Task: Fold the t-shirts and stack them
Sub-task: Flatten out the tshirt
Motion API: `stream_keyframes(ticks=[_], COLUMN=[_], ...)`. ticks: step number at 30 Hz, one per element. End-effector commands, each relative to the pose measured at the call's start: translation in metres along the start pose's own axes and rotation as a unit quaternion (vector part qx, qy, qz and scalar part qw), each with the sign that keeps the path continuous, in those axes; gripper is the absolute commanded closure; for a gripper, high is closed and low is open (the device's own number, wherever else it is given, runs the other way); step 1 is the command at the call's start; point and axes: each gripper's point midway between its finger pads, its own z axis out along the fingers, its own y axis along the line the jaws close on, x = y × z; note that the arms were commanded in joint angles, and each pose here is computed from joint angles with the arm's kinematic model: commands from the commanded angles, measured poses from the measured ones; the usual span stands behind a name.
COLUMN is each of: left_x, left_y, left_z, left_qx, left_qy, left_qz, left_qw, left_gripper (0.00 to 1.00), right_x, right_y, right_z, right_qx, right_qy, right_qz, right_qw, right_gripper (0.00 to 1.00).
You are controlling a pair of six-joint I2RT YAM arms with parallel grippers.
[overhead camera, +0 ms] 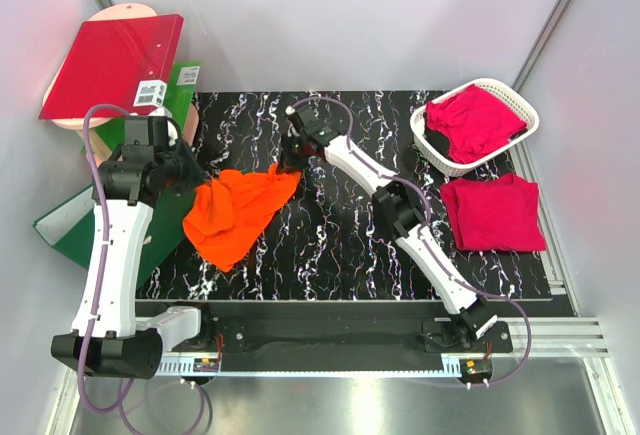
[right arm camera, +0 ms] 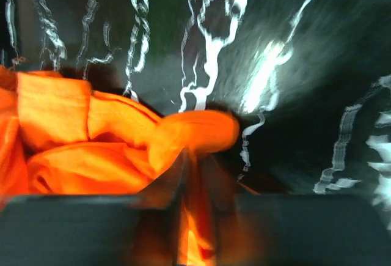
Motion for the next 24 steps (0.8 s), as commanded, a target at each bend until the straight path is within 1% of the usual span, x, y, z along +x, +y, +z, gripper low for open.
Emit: stream_keyframes(ticks=[1,4,5,7,8,10,11,13,14,16,17,19,20,22,23,24], left_x=[-0.012,-0.014,-0.014,-0.017,-0.018,-0.021,-0.023,-0.029,-0.032,-0.041,-0.044,-0.055,-0.059,-0.073,-0.077,-0.089], left_y=[-0.013,-0.014,-0.015,-0.017,-0.018,-0.021,-0.024,-0.028,-0.030,-0.035,-0.036,-0.046,-0.049,-0.059,-0.061,-0.069], left_z=[-0.002,-0.004,-0.004,-0.006,-0.007,-0.007,-0.007,-0.008,-0.007,-0.006,-0.002,-0.001,0.004,0.005,0.013,0.010], left_qx=[0.029,0.031,0.033,0.037,0.040,0.046,0.052,0.060,0.063,0.069,0.069,0.086,0.089,0.104,0.104,0.115], left_qy=[-0.021,-0.023,-0.023,-0.028,-0.030,-0.037,-0.038,-0.050,-0.054,-0.066,-0.067,-0.079,-0.078,-0.094,-0.091,-0.105], left_qz=[0.000,0.004,0.004,0.005,0.004,0.005,0.004,0.005,0.006,0.008,0.009,0.013,0.012,0.016,0.015,0.016], left_qw=[0.999,0.999,0.999,0.999,0.999,0.998,0.998,0.997,0.997,0.995,0.995,0.993,0.993,0.990,0.990,0.988], left_gripper=[1.00,1.00,1.00,1.00,1.00,1.00,1.00,1.00,1.00,1.00,1.00,1.00,1.00,1.00,1.00,1.00], right_x=[0.037,0.037,0.032,0.013,-0.006,-0.028,-0.048,-0.069,-0.084,-0.104,-0.117,-0.134,-0.143,-0.155,-0.164,-0.168], right_y=[0.006,0.005,0.002,0.011,0.018,0.021,0.028,0.027,0.033,0.028,0.029,0.020,0.020,0.012,0.003,-0.004], right_z=[0.024,0.016,0.012,-0.010,-0.030,-0.056,-0.084,-0.118,-0.148,-0.183,-0.216,-0.252,-0.285,-0.320,-0.352,-0.369], right_qx=[-0.003,0.009,0.025,0.034,0.043,0.058,0.072,0.094,0.109,0.143,0.166,0.191,0.208,0.228,0.250,0.263], right_qy=[0.040,0.044,0.033,0.009,-0.017,-0.048,-0.080,-0.116,-0.145,-0.183,-0.215,-0.246,-0.273,-0.301,-0.327,-0.339], right_qz=[0.008,-0.001,-0.013,-0.032,-0.048,-0.061,-0.078,-0.087,-0.099,-0.110,-0.119,-0.121,-0.124,-0.118,-0.108,-0.102], right_qw=[0.999,0.999,0.999,0.999,0.998,0.995,0.991,0.985,0.978,0.966,0.955,0.942,0.931,0.918,0.905,0.897], right_gripper=[1.00,1.00,1.00,1.00,1.00,1.00,1.00,1.00,1.00,1.00,1.00,1.00,1.00,1.00,1.00,1.00])
